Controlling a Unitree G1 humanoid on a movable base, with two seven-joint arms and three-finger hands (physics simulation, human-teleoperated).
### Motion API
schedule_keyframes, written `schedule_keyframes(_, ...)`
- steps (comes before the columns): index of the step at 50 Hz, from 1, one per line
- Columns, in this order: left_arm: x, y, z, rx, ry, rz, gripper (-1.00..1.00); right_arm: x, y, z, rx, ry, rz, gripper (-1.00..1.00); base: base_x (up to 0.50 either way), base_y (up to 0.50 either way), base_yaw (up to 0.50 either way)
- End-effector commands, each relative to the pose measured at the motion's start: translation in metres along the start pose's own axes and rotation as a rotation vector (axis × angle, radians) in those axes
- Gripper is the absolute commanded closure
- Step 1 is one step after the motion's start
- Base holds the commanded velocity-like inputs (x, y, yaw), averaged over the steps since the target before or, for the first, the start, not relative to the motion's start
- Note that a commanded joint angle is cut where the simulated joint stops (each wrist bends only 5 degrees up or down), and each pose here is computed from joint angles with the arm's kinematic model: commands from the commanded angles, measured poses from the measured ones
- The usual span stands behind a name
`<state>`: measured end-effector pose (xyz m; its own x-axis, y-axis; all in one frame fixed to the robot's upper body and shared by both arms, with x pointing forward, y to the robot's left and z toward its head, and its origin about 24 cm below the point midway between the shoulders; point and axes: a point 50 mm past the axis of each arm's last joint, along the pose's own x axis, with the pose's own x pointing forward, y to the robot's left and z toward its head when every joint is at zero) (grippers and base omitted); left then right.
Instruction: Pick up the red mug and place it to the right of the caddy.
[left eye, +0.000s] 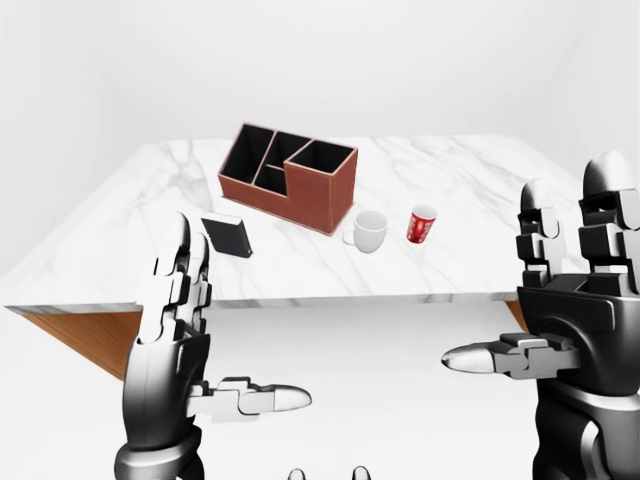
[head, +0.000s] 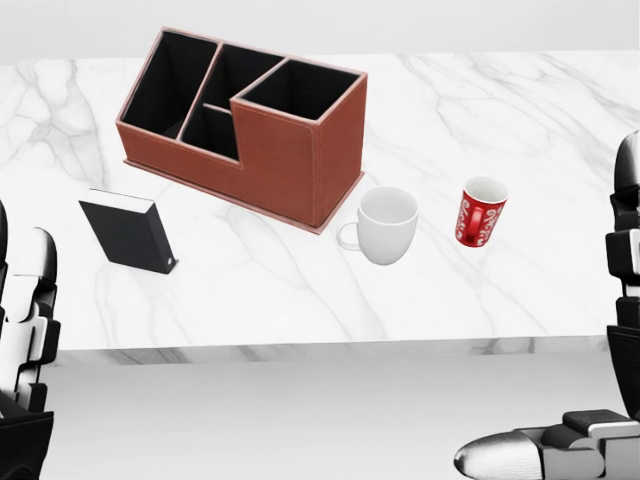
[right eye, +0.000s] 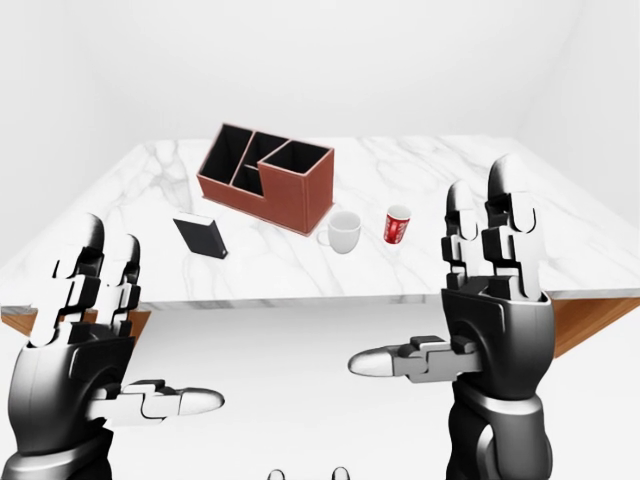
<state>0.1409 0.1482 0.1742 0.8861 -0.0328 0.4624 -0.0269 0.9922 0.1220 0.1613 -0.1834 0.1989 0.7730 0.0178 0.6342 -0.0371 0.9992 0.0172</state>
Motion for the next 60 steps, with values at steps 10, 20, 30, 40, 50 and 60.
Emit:
schedule_keyframes(10,-0.0029,0.0029,0.0070,0.013,-0.016,0.009,-1.00,-0.0003,0.0010,0.0000,0.014,-0.001,-0.002,-1.00,0.33,-0.06,0.00)
schedule_keyframes(20,-0.0047,0.0041,0.0064,0.015,-0.004,0.013,-1.00,-0.0015,0.0028,0.0034,0.010,-0.008,0.008,-1.00,0.34,-0.06,0.00)
schedule_keyframes(30,-0.0039,0.0038,0.0069,0.017,-0.010,0.012,-1.00,-0.0012,0.0023,0.0018,0.004,-0.002,0.008,-1.00,0.33,-0.04,0.00)
schedule_keyframes(40,-0.0055,0.0058,0.0058,0.020,0.003,0.020,-1.00,-0.0015,0.0023,0.0038,0.004,-0.010,0.008,-1.00,0.33,-0.04,0.00)
schedule_keyframes(50,-0.0052,0.0053,0.0060,0.018,0.000,0.018,-1.00,-0.0016,0.0008,0.0043,0.011,-0.014,0.002,-1.00,0.33,-0.04,0.00)
schedule_keyframes(60,-0.0063,0.0059,0.0052,0.018,0.009,0.020,-1.00,-0.0016,0.0013,0.0036,0.011,-0.011,0.005,-1.00,0.33,-0.04,0.00)
